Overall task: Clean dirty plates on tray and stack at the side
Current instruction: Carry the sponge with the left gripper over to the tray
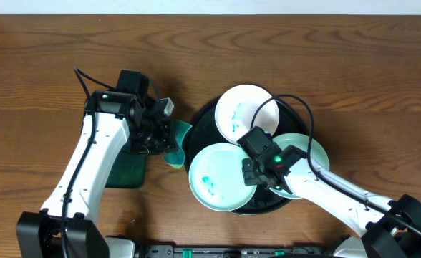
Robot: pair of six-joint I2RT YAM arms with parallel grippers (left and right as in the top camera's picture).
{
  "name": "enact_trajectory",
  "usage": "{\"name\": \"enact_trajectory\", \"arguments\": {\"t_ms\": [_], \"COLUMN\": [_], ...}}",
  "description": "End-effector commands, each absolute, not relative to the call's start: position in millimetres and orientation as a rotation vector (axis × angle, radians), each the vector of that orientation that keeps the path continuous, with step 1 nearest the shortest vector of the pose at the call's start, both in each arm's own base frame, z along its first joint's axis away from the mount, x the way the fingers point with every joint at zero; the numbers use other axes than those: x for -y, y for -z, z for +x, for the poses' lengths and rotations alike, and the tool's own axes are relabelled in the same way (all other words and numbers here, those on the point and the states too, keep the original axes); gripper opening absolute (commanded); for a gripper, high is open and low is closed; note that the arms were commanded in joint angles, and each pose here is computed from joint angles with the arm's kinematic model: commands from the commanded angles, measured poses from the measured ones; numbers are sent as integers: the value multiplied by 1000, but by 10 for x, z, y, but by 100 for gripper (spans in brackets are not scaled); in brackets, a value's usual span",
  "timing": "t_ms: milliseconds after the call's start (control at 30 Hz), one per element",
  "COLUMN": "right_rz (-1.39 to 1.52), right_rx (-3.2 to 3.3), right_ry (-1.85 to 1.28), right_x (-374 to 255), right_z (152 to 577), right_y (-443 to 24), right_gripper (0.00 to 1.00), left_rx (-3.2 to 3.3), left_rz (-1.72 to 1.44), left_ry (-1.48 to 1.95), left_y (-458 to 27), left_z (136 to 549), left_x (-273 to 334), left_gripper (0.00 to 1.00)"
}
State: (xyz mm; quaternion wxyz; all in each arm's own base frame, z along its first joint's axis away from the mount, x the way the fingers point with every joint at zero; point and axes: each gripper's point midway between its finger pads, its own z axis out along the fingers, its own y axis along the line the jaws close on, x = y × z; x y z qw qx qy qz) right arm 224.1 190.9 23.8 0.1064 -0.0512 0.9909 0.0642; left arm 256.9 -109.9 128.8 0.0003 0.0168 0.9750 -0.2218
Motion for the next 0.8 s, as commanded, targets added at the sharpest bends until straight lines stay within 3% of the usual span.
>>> {"name": "enact_trajectory", "arguments": {"t_ms": [0,300,767], "right_rz": [-131,-158,-210], "right_rx": [-2854,-2805,-2897], "right_ry": [-78,-25,-47], "right_x": [-1839,-1842,-1868], "right_z": [2393,2535,2310], "right_y": [-330,-522,-460], "right_gripper": [1,1,1], "left_rx": [-3037,-3036,-3038], "left_rz": [59,54,284], "left_ry": [723,723,738], "left_y": [-1364,-1364,-1284], "left_z": [2608,2612,2468], "left_x": [1132,1133,1615], "left_gripper": [7,7,7]}}
